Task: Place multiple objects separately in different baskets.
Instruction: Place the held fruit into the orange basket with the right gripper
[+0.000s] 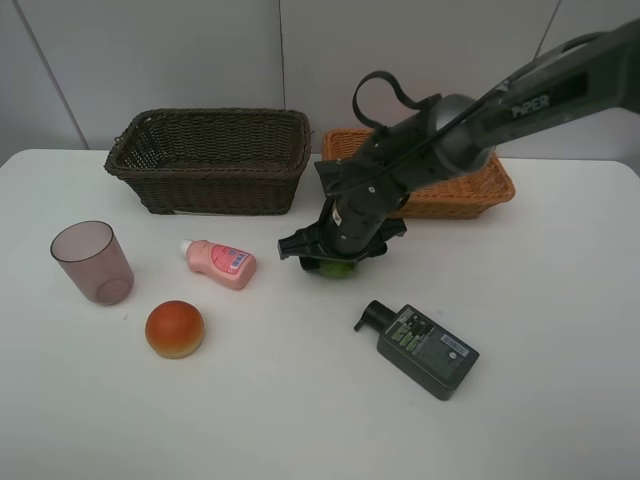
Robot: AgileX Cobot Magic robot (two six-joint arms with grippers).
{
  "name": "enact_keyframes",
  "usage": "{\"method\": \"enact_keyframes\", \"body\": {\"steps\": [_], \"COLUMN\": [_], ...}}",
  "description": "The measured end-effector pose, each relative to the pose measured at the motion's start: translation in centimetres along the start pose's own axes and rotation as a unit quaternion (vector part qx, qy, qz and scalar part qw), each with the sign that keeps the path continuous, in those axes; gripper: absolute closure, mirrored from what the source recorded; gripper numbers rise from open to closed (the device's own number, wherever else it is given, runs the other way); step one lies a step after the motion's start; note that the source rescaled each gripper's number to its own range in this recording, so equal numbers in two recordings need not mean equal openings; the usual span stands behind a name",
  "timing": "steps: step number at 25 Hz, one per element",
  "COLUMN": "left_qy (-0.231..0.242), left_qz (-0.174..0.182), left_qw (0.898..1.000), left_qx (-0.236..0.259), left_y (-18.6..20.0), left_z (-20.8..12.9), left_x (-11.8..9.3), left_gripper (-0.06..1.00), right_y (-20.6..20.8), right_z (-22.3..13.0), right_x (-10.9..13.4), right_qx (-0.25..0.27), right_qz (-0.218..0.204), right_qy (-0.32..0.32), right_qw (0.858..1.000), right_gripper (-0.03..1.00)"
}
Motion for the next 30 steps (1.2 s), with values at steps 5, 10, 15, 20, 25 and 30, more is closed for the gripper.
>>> {"method": "enact_keyframes", "body": {"steps": [5, 10, 15, 20, 25, 30], "left_qy": [0.000, 0.000, 0.000, 0.000, 0.000, 0.000], "left_qz": [0.000, 0.000, 0.000, 0.000, 0.000, 0.000], "left_qw": [1.000, 1.000, 1.000, 1.000, 1.000, 1.000], "left_qx": [0.000, 0.000, 0.000, 0.000, 0.000, 0.000], "left_y": [0.0, 0.0, 0.0, 0.0, 0.0, 0.0], "left_z": [0.0, 0.0, 0.0, 0.0, 0.0, 0.0], "left_x": [0.0, 0.0, 0.0, 0.0, 0.0, 0.0], "left_gripper": [-0.05, -0.05, -0.05, -0.05, -0.05, -0.05], "right_y": [0.0, 0.0, 0.0, 0.0, 1.3, 4.5], "right_z": [0.0, 0.0, 0.0, 0.0, 0.4, 1.1], "right_x": [0.0, 0.0, 0.0, 0.0, -0.1, -0.5], "right_qx": [0.000, 0.000, 0.000, 0.000, 0.000, 0.006], "right_qz": [0.000, 0.000, 0.000, -0.001, -0.001, -0.001], "right_qy": [0.000, 0.000, 0.001, 0.001, -0.009, 0.021], "right_qw": [1.000, 1.000, 1.000, 1.000, 1.000, 1.000], "right_gripper": [0.93, 0.93, 0.93, 0.94, 0.94, 0.94]}}
Point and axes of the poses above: a point on each arm's last joint axis where the gripper is mounted, y pointing back along that axis away from the gripper, x along the wrist's bending axis when the last joint is at zero, z = x × y, the point moved 9 cm from there along -y, pointing out along that axis toward the gripper, and after that the axes turned 14 degrees about -y, right-handed, at the moved point
